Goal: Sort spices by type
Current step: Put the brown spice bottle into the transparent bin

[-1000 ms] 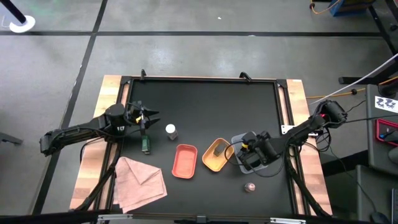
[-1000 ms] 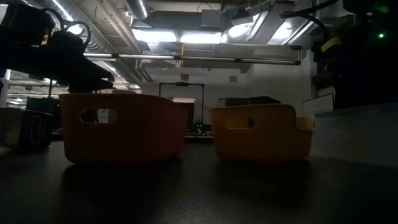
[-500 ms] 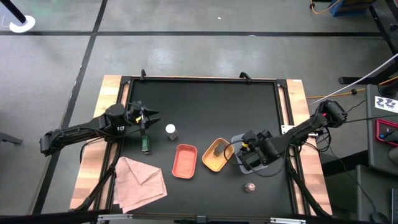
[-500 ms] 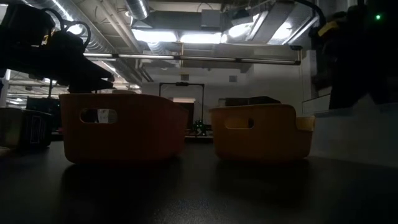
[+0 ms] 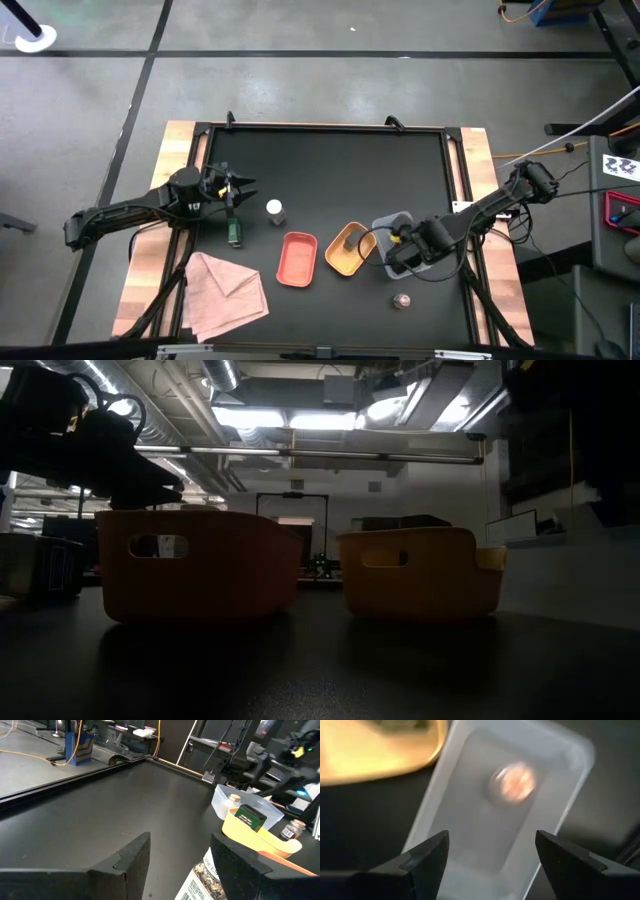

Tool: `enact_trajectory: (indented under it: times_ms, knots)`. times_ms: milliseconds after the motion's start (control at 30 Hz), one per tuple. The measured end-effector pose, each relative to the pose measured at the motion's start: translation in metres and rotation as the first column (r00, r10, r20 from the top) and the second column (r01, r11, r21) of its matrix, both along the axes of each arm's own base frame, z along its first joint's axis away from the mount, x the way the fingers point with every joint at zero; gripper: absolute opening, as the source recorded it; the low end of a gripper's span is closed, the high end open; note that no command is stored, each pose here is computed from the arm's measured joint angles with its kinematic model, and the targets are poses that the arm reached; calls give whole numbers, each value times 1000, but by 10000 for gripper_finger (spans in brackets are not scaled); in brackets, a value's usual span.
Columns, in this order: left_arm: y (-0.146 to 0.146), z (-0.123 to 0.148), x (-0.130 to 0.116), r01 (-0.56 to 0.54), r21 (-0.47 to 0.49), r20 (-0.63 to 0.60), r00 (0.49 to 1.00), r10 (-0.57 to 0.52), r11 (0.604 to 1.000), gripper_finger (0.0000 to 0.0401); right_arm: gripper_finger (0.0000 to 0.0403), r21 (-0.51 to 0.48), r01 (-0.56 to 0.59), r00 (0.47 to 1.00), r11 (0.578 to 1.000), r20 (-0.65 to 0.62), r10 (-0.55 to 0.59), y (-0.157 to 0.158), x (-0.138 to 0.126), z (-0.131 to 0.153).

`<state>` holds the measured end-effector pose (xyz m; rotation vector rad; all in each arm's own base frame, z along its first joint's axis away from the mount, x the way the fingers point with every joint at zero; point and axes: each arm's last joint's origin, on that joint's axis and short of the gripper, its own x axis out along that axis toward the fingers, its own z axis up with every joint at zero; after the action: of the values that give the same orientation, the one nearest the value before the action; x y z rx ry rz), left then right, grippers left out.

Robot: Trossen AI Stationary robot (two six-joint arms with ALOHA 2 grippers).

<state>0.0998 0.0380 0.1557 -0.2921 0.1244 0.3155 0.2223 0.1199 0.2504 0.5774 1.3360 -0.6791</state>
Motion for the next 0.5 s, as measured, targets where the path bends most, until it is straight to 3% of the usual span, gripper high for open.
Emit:
enact_trajectory:
  times_ms: [200, 300, 500]
  knots:
    - [0, 0, 0, 0, 0, 0, 1000, 0, 1000, 196, 296, 226, -96, 994, 969, 73, 81, 28, 3, 11]
    - [0, 0, 0, 0, 0, -1, 1000, 0, 1000, 196, 296, 262, -59, 994, 963, 102, 33, 41, 1, 11]
    - [0, 0, 0, 0, 0, 0, 1000, 0, 1000, 196, 296, 269, 73, 996, 960, 35, -85, 66, -9, -1]
